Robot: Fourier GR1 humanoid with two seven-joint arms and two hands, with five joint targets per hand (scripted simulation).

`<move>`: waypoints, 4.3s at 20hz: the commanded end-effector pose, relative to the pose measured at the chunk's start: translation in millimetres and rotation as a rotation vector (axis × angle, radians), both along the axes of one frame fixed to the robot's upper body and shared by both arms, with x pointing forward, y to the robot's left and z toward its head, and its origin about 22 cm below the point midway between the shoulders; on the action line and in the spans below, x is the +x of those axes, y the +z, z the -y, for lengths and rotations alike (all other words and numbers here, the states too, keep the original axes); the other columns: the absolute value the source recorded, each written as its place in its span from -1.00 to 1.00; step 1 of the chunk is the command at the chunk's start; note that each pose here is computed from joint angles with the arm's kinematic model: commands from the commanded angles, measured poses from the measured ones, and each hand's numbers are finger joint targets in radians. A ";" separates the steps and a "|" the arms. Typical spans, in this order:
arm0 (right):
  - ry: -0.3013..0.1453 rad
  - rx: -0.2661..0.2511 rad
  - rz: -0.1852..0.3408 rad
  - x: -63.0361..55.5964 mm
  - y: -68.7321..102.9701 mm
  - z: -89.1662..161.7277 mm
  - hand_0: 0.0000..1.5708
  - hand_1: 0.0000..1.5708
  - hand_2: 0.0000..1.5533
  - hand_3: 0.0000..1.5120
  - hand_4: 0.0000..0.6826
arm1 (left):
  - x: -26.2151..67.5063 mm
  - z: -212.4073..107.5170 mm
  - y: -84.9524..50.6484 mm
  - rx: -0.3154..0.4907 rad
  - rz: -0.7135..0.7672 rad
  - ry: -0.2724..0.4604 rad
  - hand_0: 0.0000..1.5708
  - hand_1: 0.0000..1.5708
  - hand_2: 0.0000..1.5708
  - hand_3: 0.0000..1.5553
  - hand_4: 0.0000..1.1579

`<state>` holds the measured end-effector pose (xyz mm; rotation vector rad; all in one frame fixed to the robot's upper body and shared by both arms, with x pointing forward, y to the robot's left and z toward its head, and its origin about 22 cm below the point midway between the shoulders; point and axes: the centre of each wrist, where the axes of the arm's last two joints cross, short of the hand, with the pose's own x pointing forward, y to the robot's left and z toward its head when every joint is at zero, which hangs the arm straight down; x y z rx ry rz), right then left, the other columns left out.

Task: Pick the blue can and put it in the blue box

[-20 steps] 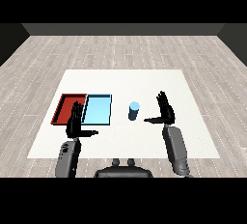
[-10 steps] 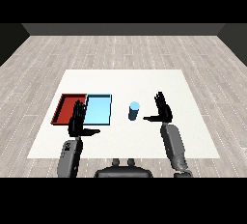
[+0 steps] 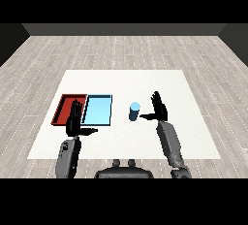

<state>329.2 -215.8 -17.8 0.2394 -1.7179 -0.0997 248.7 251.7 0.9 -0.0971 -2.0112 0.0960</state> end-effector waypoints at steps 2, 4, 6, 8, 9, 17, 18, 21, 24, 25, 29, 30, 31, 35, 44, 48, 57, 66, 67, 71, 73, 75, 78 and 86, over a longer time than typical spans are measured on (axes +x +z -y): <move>-0.009 -0.002 -0.044 -5.2 -35.0 -18.2 -1.00 -1.00 -1.00 -1.00 -1.00 | -26.2 -10.3 -9.3 -0.022 0.013 -0.007 -1.00 -1.00 -1.00 -1.00 -1.00; -0.019 0.011 -0.043 0.9 -13.4 -12.3 -1.00 -1.00 -1.00 -1.00 -1.00 | -8.9 4.0 6.0 -0.025 0.006 -0.015 -1.00 -1.00 -1.00 -1.00 -1.00; -0.001 0.029 -0.051 -2.7 -27.1 8.7 -1.00 -1.00 -1.00 -1.00 -1.00 | -15.2 -1.1 2.4 -0.014 0.004 0.000 -1.00 -1.00 -1.00 -1.00 -1.00; 0.019 0.007 -0.057 -3.7 -20.7 -23.6 -1.00 -1.00 -1.00 -1.00 -1.00 | 8.0 10.0 12.9 -0.033 0.015 -0.010 -1.00 -1.00 -1.00 -1.00 -1.00; -0.004 0.015 -0.055 -4.0 -39.9 -23.3 -1.00 -1.00 -1.00 -1.00 -1.00 | -14.3 -5.1 1.6 -0.016 0.012 0.002 -1.00 -1.00 -1.00 -1.00 -1.00; 0.059 0.011 -0.083 13.7 -39.1 -38.4 -1.00 -1.00 -1.00 -1.00 -1.00 | -6.2 11.8 23.1 -0.017 0.019 0.009 -1.00 -1.00 -1.00 -1.00 -1.00; 0.053 0.012 -0.079 -10.9 -52.0 -21.1 -1.00 -1.00 -1.00 -1.00 -1.00 | -14.2 -8.8 1.9 -0.001 0.002 -0.011 -1.00 -1.00 -1.00 -1.00 -1.00; 0.043 0.023 -0.096 2.1 -44.8 -51.9 -1.00 -1.00 -1.00 -1.00 -1.00 | -20.0 -7.4 -0.8 0.008 0.025 0.024 -1.00 -1.00 -1.00 -1.00 -1.00; 0.049 0.040 -0.088 5.7 -53.2 -45.6 -1.00 -1.00 -1.00 -1.00 -1.00 | 14.1 -4.3 5.5 -0.014 0.023 0.015 -1.00 -1.00 -1.00 -1.00 -1.00; 0.042 0.031 -0.100 12.5 -60.6 -47.7 -1.00 -1.00 -1.00 -1.00 -1.00 | -23.0 5.8 3.8 -0.027 0.023 0.015 -1.00 -1.00 -1.00 -1.00 -1.00; 0.071 0.027 -0.117 21.0 -35.1 -55.7 -1.00 -1.00 -1.00 -1.00 -1.00 | 2.4 -22.4 3.6 -0.027 0.029 0.009 -1.00 -1.00 -1.00 -1.00 -1.00; 0.049 0.027 -0.098 9.2 -55.5 -64.2 -1.00 -1.00 -1.00 -1.00 -1.00 | 5.9 -7.9 1.8 -0.003 0.029 0.030 -1.00 -1.00 -1.00 -1.00 -1.00; 0.079 0.018 -0.087 13.4 -61.0 -51.4 -1.00 -1.00 -1.00 -1.00 -1.00 | -21.3 -9.0 -4.7 -0.011 0.035 0.005 -1.00 -1.00 -1.00 -1.00 -1.00; 0.081 0.017 -0.105 17.8 -53.1 -58.8 -1.00 -1.00 -1.00 -1.00 -1.00 | -13.7 2.7 17.7 0.001 0.029 0.024 -1.00 -1.00 -1.00 -1.00 -1.00; 0.099 0.015 -0.102 22.2 -63.1 -63.7 -1.00 -1.00 -1.00 -1.00 -1.00 | -9.0 0.8 -5.9 -0.009 0.021 0.013 -1.00 -1.00 -1.00 -1.00 -1.00; 0.106 0.030 -0.105 26.5 -51.9 -69.7 -1.00 -1.00 -1.00 -1.00 -1.00 | -24.1 -16.5 -8.1 -0.006 0.037 0.026 -1.00 -1.00 -1.00 -1.00 -1.00; 0.062 0.009 -0.108 40.8 -39.0 -76.6 -1.00 -1.00 -0.51 -1.00 -1.00 | -16.0 -2.9 2.9 -0.001 0.033 0.043 -1.00 -1.00 -1.00 -1.00 -1.00; 0.025 -0.151 -0.187 40.9 -35.1 -90.2 0.99 0.99 0.92 0.91 0.99 | -21.3 -6.9 11.0 -0.003 0.041 0.010 -1.00 -1.00 -1.00 -1.00 -1.00; 0.004 -0.163 -0.180 38.2 -37.9 -88.1 0.99 0.99 0.92 0.91 1.00 | -10.9 -12.9 8.0 -0.008 0.037 0.003 -1.00 -1.00 -1.00 -1.00 -1.00; 0.007 -0.152 -0.108 46.2 -23.8 -88.4 0.96 0.96 0.90 0.88 0.94 | -13.4 3.5 10.2 -0.011 0.026 -0.009 -1.00 -1.00 -1.00 -1.00 -1.00; 0.008 -0.146 -0.083 48.4 -20.0 -94.6 0.93 0.93 0.88 0.87 0.92 | -3.7 -8.2 22.0 -0.014 0.001 -0.014 -1.00 -1.00 -1.00 -1.00 -1.00; 0.041 -0.159 -0.050 41.6 -29.0 -91.5 0.90 0.90 0.87 0.87 0.91 | -5.8 5.3 10.5 0.006 0.008 -0.025 -1.00 -1.00 -1.00 -1.00 -1.00; 0.011 -0.177 0.012 43.2 -12.8 -81.6 0.87 0.87 0.87 0.86 0.90 | -0.5 21.6 -12.4 0.052 -0.040 -0.042 -1.00 -1.00 -1.00 -1.00 -1.00; 0.087 -0.146 0.160 52.9 39.0 -90.2 0.84 0.84 0.84 0.87 0.95 | 1.4 52.0 7.1 0.019 -0.097 -0.131 -1.00 -1.00 -1.00 -1.00 -1.00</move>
